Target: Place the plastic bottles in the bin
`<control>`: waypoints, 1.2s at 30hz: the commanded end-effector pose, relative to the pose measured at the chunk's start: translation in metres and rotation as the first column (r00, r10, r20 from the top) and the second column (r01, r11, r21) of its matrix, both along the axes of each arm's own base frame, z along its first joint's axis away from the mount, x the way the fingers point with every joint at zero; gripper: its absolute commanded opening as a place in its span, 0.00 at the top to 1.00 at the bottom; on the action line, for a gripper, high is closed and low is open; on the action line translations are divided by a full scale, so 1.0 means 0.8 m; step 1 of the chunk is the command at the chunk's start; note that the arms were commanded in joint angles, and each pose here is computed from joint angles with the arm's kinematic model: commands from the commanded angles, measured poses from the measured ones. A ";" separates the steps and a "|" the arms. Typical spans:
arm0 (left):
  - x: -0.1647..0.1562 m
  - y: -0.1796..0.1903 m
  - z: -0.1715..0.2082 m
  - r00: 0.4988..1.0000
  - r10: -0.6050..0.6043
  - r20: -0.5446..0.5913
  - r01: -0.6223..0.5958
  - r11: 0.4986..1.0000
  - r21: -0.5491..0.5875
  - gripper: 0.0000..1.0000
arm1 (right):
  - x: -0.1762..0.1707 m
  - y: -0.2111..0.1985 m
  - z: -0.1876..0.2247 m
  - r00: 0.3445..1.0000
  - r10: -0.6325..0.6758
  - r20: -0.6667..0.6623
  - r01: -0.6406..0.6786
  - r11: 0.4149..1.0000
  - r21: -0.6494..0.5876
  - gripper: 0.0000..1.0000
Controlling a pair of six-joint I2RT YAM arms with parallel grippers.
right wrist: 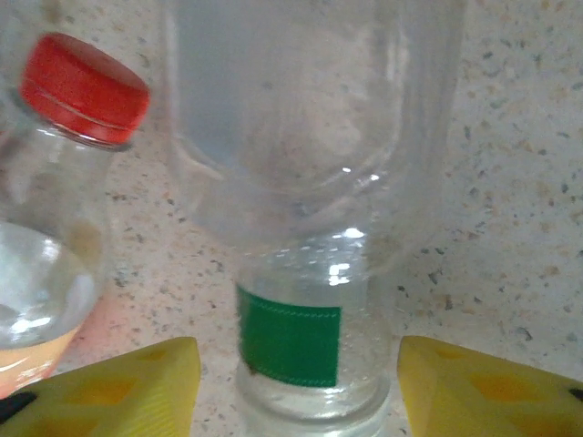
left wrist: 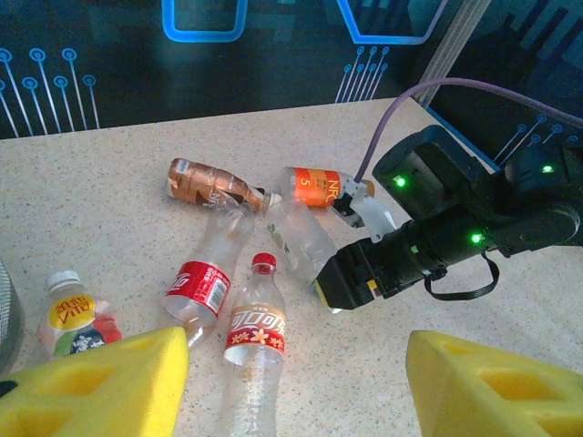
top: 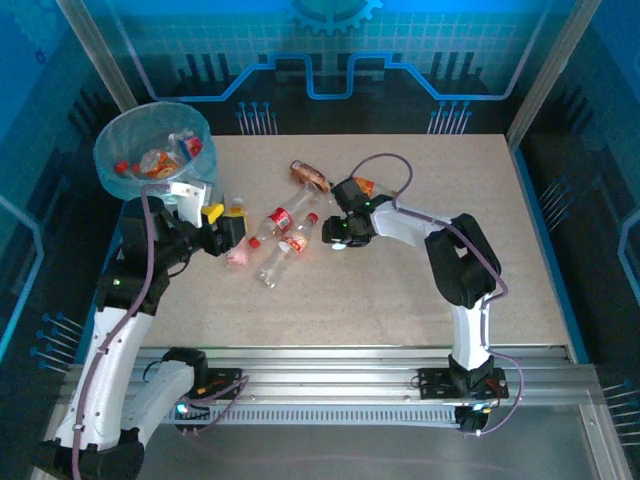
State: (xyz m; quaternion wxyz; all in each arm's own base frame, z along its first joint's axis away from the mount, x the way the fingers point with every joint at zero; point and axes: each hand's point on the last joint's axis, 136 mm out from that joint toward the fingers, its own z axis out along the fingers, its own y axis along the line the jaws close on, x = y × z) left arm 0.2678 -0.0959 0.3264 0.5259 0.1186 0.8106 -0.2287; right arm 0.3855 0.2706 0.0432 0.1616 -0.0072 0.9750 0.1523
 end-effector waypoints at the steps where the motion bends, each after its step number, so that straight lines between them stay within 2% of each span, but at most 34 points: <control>1: -0.004 0.001 0.019 0.999 0.012 0.037 -0.012 1.000 -0.003 0.35 | 0.000 0.008 0.000 1.000 0.023 0.000 -0.023 1.000 0.001 0.44; 3: -0.004 0.002 0.020 0.999 0.014 0.040 -0.013 1.000 -0.003 0.35 | -0.001 0.008 0.003 1.000 0.025 0.005 -0.025 1.000 0.002 0.47; 8: 0.000 0.000 0.024 0.999 0.016 0.042 -0.015 1.000 -0.026 0.35 | -0.013 0.006 0.014 0.999 0.037 0.019 -0.037 0.999 0.036 0.71; 17: 0.007 -0.005 0.048 0.999 0.022 0.040 -0.017 0.993 -0.116 0.34 | -0.057 0.001 0.057 0.996 0.068 0.061 -0.075 0.992 0.104 0.73; 23: 0.014 -0.021 0.068 1.000 -0.021 -0.013 0.017 0.969 -0.248 0.31 | -0.088 -0.007 0.097 0.982 0.115 0.152 -0.139 0.979 0.153 0.73; 28: 0.021 -0.047 0.081 0.993 -0.105 -0.054 0.079 0.932 -0.353 0.27 | -0.107 0.013 0.159 0.916 0.218 0.337 -0.309 0.919 0.246 0.75; 32: 0.023 -0.071 0.083 0.983 -0.168 -0.077 0.127 0.917 -0.378 0.23 | -0.128 0.031 0.214 0.826 0.279 0.490 -0.447 0.853 0.269 0.75; 36: 0.027 -0.099 0.076 0.963 -0.230 -0.142 0.160 0.909 -0.386 0.21 | -0.144 0.043 0.260 0.750 0.293 0.593 -0.532 0.801 0.276 0.75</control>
